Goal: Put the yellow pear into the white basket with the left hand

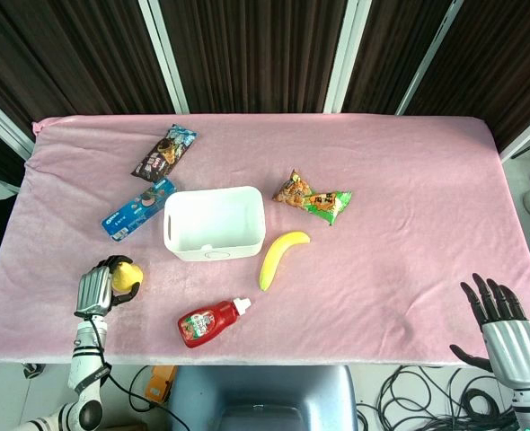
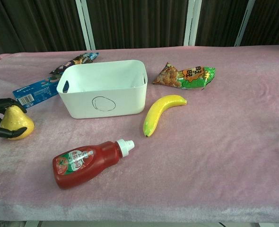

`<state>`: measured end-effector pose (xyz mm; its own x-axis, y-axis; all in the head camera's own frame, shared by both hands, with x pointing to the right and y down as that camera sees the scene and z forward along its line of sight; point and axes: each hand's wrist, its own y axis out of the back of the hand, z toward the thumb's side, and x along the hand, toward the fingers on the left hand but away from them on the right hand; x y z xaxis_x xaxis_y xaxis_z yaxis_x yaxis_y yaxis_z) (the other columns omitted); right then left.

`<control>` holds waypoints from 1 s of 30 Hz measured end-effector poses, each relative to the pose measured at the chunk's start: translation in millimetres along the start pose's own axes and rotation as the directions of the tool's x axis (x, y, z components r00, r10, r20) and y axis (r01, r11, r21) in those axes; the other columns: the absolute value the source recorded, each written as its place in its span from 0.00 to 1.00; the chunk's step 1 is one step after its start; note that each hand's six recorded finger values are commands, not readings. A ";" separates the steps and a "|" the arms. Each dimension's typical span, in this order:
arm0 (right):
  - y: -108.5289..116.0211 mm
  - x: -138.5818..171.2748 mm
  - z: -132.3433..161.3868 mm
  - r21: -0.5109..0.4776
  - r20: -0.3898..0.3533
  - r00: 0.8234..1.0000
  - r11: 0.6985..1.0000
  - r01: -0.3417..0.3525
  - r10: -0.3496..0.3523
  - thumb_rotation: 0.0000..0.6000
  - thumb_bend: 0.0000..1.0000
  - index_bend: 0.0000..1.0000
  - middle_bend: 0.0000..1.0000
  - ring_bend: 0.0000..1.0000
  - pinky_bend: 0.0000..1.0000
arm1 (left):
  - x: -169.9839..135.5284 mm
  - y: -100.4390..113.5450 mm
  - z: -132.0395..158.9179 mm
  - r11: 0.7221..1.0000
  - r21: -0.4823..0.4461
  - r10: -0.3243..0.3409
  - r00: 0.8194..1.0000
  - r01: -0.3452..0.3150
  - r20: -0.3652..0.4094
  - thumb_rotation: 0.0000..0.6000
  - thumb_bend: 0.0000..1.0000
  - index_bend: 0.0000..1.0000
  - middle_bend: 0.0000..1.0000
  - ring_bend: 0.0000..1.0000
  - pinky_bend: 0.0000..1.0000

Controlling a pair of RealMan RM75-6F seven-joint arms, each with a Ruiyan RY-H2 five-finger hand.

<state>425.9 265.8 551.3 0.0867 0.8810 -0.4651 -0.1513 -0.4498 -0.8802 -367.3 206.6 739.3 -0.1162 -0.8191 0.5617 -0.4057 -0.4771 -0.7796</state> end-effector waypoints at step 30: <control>4.6 0.8 -1.6 -0.031 -0.013 1.000 0.999 0.004 -0.004 1.00 0.10 0.16 0.04 0.04 0.23 | 66.8 57.2 164.6 0.971 -0.073 0.238 0.938 -0.227 0.253 1.00 0.37 0.02 0.04 0.12 0.38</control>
<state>426.8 264.2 546.7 0.1001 0.8810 -0.4624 -0.1199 -0.4507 -0.8846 -249.0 72.1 686.6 0.0243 -0.9622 0.2712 -0.4335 -0.2546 -0.8645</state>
